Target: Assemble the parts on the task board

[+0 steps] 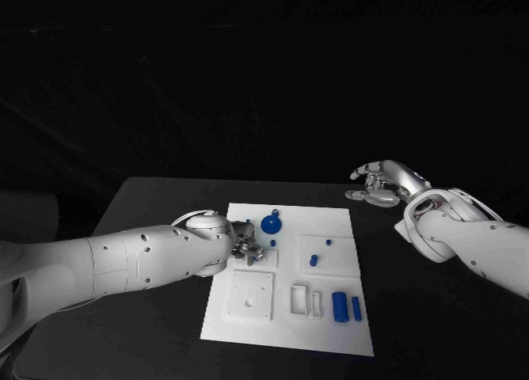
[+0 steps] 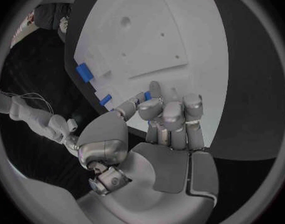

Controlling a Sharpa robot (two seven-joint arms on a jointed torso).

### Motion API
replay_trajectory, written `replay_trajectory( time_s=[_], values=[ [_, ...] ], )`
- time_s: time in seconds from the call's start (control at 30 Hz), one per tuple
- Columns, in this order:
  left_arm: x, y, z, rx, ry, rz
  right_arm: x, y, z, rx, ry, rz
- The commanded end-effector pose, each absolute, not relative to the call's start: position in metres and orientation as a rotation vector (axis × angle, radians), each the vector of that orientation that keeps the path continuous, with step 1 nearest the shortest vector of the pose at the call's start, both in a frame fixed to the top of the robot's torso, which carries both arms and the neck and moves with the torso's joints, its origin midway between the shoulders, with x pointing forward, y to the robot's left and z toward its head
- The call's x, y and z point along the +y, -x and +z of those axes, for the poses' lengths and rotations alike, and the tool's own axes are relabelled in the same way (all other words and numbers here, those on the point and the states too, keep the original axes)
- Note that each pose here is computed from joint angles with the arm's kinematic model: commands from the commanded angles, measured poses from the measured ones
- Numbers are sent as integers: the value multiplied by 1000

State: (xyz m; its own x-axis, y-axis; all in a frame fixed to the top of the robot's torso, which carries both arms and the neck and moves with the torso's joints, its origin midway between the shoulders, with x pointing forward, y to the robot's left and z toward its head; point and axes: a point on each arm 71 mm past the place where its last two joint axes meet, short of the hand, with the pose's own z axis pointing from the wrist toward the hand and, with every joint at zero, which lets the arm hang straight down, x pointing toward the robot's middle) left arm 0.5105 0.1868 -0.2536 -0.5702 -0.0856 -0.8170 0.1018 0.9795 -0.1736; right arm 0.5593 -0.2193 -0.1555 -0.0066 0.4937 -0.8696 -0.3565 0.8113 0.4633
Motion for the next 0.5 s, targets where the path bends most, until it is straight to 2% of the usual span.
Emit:
replay_trajectory(
  time_s=[0.03, 0.5],
  values=[
    [191, -508, -263, 2217, -17, -205, -218, -559, -156, 1437, -109, 679],
    [191, -508, -262, 2218, -10, -213, -218, -559, -156, 1439, -108, 680]
  ],
)
